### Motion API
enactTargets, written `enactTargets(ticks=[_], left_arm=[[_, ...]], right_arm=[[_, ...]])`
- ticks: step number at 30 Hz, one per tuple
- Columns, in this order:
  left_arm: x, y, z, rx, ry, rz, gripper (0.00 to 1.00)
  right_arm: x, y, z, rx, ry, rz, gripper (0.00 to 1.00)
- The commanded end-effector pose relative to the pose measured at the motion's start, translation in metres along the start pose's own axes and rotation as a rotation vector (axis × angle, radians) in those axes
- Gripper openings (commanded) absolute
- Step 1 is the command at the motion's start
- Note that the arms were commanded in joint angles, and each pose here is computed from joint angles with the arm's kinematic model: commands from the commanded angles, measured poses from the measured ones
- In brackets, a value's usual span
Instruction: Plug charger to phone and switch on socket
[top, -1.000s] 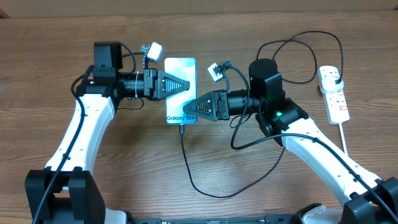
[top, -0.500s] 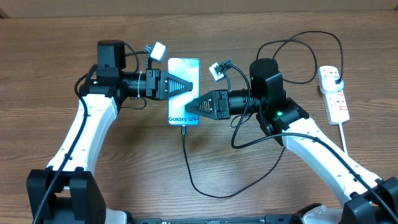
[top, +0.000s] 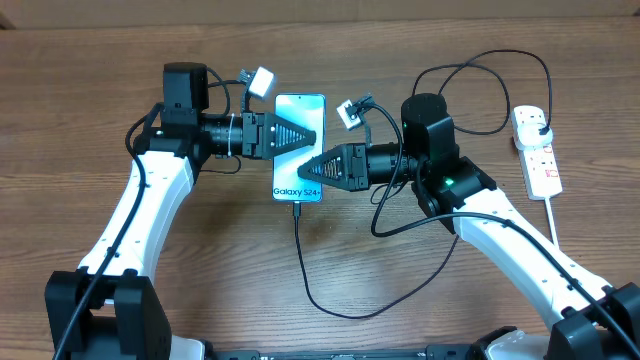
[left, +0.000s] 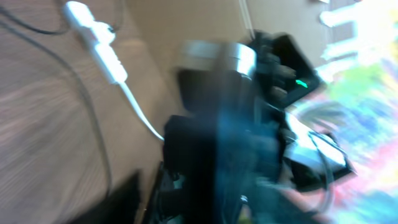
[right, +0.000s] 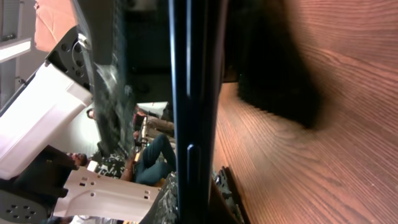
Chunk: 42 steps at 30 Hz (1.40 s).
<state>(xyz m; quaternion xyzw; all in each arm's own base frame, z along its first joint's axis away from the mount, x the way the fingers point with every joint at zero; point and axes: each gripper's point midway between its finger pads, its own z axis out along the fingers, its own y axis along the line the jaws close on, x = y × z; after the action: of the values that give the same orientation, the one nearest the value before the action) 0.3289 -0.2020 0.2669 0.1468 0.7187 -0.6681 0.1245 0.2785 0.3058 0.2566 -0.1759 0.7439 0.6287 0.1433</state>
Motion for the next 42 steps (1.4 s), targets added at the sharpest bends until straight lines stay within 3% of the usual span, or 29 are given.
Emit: enactTargets(ticks=[1,6,17,22,27,42], left_arm=[[-0.010,0.024,-0.001,-0.155,-0.061,-0.003,0.83],[-0.021,0.045,-0.013,-0.274,-0.126,-0.010,1.00],[-0.040,0.103,-0.116,-0.590,-0.381,-0.158,1.00],[-0.018,0.141,-0.180,-0.854,-0.473,-0.318,1.00],[0.011,0.160,-0.213,-1.038,-0.486,-0.451,0.99],[0.018,0.164,-0.218,-1.087,-0.479,-0.478,1.00]], right_arm=[[-0.005,0.016,-0.001,-0.026,-0.006,-0.064,0.04],[-0.006,-0.003,-0.001,0.056,-0.034,0.003,0.04],[0.002,-0.085,-0.016,0.434,-0.112,0.137,0.04],[0.005,-0.112,-0.019,0.520,-0.118,0.180,0.04],[0.015,-0.139,-0.012,0.550,-0.082,0.235,0.04],[0.037,-0.193,0.012,0.517,0.003,0.324,0.04]])
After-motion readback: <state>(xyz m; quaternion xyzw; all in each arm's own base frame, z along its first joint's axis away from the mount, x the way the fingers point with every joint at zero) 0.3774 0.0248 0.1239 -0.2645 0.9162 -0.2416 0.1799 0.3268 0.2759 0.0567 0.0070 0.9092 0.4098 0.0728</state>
